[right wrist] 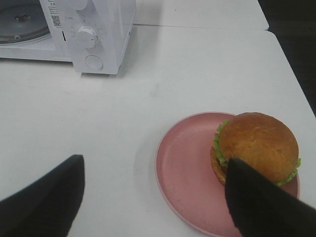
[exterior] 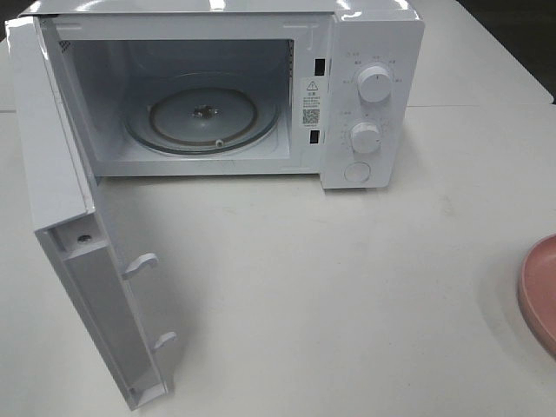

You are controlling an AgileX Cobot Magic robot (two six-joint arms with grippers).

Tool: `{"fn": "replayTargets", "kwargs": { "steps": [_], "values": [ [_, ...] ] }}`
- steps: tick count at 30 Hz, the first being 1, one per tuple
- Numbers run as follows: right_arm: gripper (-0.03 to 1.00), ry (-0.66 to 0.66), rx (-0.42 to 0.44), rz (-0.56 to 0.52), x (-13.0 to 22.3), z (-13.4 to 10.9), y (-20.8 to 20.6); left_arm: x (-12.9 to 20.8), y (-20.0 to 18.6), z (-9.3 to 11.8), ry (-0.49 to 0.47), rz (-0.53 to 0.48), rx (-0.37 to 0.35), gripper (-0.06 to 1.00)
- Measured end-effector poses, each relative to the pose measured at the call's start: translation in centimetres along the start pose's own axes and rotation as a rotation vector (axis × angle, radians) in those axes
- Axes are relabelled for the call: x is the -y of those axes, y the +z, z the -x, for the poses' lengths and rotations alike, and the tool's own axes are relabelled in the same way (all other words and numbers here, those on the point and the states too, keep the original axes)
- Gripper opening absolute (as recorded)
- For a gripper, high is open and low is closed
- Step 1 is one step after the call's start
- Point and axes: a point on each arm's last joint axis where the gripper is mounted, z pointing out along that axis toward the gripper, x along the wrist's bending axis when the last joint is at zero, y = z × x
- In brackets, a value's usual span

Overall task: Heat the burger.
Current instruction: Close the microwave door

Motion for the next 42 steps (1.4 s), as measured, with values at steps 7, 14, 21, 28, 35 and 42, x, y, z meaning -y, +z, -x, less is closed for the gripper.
{"fn": "replayTargets", "kwargs": {
  "steps": [7, 14, 21, 28, 35, 42],
  "values": [
    [0.76, 0.000, 0.000, 0.000, 0.0, 0.0, 0.0, 0.0, 0.0, 0.0, 0.000, 0.000, 0.000, 0.99],
    [0.76, 0.000, 0.000, 0.000, 0.0, 0.0, 0.0, 0.0, 0.0, 0.0, 0.000, 0.000, 0.000, 0.99],
    [0.76, 0.000, 0.000, 0.000, 0.0, 0.0, 0.0, 0.0, 0.0, 0.0, 0.000, 0.000, 0.000, 0.99],
    [0.76, 0.000, 0.000, 0.000, 0.0, 0.0, 0.0, -0.1, 0.2, 0.0, -0.001, -0.016, 0.000, 0.98],
    [0.76, 0.000, 0.000, 0.000, 0.0, 0.0, 0.0, -1.6, 0.1, 0.0, -0.006, -0.010, 0.006, 0.80],
    [0.76, 0.000, 0.000, 0.000, 0.0, 0.0, 0.0, -3.2, 1.5, -0.1, -0.010, -0.003, 0.002, 0.40]
  ]
}}
